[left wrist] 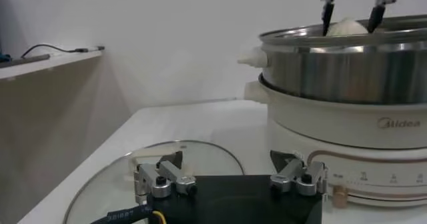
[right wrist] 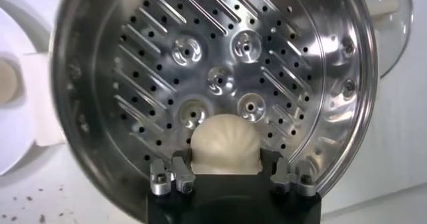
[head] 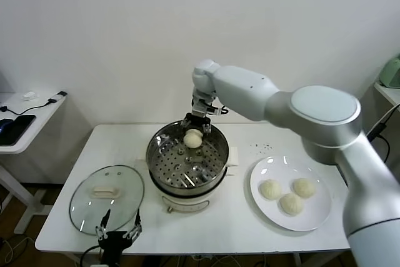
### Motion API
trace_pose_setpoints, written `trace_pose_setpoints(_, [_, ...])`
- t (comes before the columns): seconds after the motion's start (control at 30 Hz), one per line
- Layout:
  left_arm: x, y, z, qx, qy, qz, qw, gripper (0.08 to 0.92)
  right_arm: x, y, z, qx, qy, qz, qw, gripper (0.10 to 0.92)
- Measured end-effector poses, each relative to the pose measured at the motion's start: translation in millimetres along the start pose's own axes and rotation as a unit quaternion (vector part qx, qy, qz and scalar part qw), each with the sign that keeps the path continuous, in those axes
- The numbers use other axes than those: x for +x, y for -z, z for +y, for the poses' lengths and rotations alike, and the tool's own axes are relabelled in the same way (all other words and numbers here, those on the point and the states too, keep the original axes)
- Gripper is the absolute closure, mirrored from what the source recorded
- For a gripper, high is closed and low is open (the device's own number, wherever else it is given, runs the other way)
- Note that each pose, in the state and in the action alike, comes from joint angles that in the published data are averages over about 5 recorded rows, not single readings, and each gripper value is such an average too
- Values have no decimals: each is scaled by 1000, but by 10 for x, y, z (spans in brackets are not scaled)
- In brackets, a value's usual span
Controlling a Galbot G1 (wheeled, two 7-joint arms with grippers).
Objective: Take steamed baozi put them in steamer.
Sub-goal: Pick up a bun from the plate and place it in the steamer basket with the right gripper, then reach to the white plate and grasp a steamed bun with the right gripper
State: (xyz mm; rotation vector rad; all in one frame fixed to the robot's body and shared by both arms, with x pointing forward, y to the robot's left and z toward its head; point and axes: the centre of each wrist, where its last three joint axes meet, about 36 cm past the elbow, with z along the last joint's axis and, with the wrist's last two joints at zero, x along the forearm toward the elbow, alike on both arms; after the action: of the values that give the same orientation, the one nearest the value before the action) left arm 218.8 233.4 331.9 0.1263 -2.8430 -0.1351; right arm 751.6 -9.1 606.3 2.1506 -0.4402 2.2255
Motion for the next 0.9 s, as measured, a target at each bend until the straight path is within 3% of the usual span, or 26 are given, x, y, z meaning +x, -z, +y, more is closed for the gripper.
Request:
trace_pose_setpoints(0.27, [11,-9,-5,-1,2,0,1000,177,-126,-44,43,-5,-11,0,1000,216])
trace_pose_setpoints(0.5, [51,-31,-15,-3,5,3,1000,177,-37,-33,0,1,-21,-5,1000,200])
trace_pose_setpoints(0.7, [75,-12,-48,-3,2,1,1000,177,398,-58,62,-8,-26,-9,1000,200])
trace_pose_setpoints(0.9, [90,-2,-92,-3,-2,1,1000,177,1012,-155,420,-65,-21,-6,998,199])
